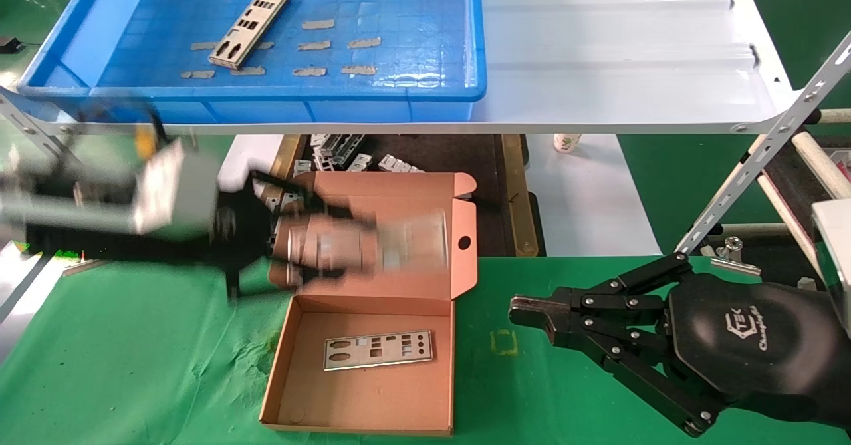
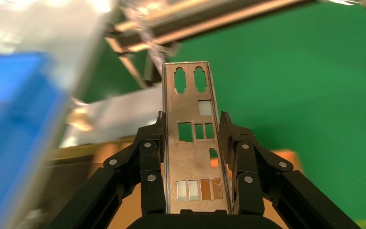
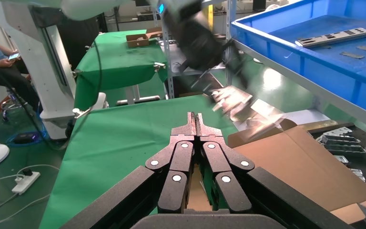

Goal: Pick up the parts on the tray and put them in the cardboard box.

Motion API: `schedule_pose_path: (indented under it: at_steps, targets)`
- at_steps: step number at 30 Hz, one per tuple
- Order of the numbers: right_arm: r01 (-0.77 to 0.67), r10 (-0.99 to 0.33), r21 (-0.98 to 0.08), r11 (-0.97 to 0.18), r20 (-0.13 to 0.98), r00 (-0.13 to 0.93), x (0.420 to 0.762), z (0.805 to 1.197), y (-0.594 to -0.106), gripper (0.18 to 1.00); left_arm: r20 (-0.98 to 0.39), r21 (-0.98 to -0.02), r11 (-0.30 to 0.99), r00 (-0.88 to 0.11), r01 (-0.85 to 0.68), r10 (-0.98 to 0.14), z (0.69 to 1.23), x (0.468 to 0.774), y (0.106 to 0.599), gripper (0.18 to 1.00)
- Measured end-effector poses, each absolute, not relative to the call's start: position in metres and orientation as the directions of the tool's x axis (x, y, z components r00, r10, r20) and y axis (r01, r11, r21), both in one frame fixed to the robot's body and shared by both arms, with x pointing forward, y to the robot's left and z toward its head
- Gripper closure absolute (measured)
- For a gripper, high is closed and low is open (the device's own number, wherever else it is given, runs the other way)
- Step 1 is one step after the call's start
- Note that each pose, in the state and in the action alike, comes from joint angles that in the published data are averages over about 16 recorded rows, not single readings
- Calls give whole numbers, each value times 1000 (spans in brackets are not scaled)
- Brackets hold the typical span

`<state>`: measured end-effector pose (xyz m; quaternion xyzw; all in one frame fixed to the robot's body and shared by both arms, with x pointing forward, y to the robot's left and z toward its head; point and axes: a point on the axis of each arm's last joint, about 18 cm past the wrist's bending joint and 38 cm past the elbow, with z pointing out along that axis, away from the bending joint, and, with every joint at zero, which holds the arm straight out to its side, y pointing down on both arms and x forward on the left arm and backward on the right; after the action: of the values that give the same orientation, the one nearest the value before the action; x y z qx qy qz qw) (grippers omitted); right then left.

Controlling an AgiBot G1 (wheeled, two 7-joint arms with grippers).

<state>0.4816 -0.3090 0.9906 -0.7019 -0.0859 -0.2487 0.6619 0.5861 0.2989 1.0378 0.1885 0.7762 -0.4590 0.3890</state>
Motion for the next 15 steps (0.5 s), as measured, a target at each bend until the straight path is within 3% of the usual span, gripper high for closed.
schedule_pose_path:
  at_steps: [6, 15]
  targets:
    - [450, -209, -886, -109, 463, 862, 482, 991, -309, 988, -739, -545, 587, -674, 599, 1, 974, 599, 288, 754]
    - [450, -209, -886, -109, 463, 862, 482, 991, -309, 988, -702, -518, 680, -712, 519, 9, 912, 629, 277, 754]
